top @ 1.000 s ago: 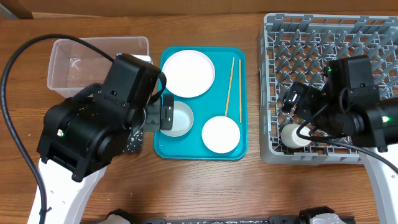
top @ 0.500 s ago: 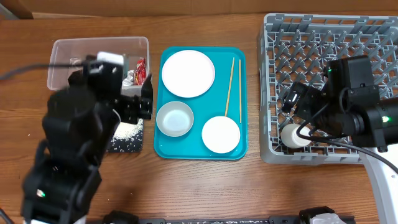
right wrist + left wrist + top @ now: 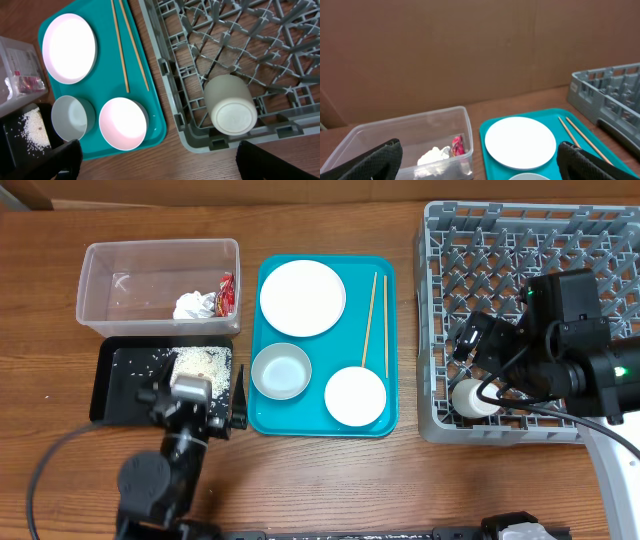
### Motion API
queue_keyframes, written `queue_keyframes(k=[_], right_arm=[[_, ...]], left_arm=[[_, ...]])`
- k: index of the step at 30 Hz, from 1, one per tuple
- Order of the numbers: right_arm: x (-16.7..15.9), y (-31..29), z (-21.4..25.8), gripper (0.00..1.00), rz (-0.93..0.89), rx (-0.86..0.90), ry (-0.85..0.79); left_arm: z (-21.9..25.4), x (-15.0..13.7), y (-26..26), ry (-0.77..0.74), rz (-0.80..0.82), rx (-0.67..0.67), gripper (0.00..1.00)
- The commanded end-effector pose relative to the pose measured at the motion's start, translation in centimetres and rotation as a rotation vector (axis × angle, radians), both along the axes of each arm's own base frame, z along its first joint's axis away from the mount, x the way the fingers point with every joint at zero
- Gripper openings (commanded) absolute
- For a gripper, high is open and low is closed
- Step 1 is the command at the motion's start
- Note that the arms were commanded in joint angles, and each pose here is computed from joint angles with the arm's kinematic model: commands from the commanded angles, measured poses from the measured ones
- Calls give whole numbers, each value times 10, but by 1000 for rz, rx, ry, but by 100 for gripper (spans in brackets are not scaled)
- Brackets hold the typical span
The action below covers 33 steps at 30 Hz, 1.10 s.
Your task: Sort waste into correct bins and load items into the dishwasher
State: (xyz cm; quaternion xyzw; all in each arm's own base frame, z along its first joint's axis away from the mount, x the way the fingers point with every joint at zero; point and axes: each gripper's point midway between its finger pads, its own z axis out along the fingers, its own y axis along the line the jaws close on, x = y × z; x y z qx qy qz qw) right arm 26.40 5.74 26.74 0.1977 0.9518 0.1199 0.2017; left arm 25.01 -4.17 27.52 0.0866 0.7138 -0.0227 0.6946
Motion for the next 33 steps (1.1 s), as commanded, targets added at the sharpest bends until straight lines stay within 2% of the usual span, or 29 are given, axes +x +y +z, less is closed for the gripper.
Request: queue_keyframes(k=[1,9,14,18,33], right_arm=[[2,1,5,100,1,3,-19],[2,1,5,100,1,3,-19],[2,1,5,100,1,3,-19],[2,1,5,100,1,3,-19],[2,1,5,100,1,2,-19]], left_arm=[[-26,-8,10,-32,34,16,100],[-67,-12,23,-50,84,10,100],[-95,-4,22,-63,84,8,100],[-118,-5,22,36,80,23,100],[-119,-5,21,40,77,24,100]])
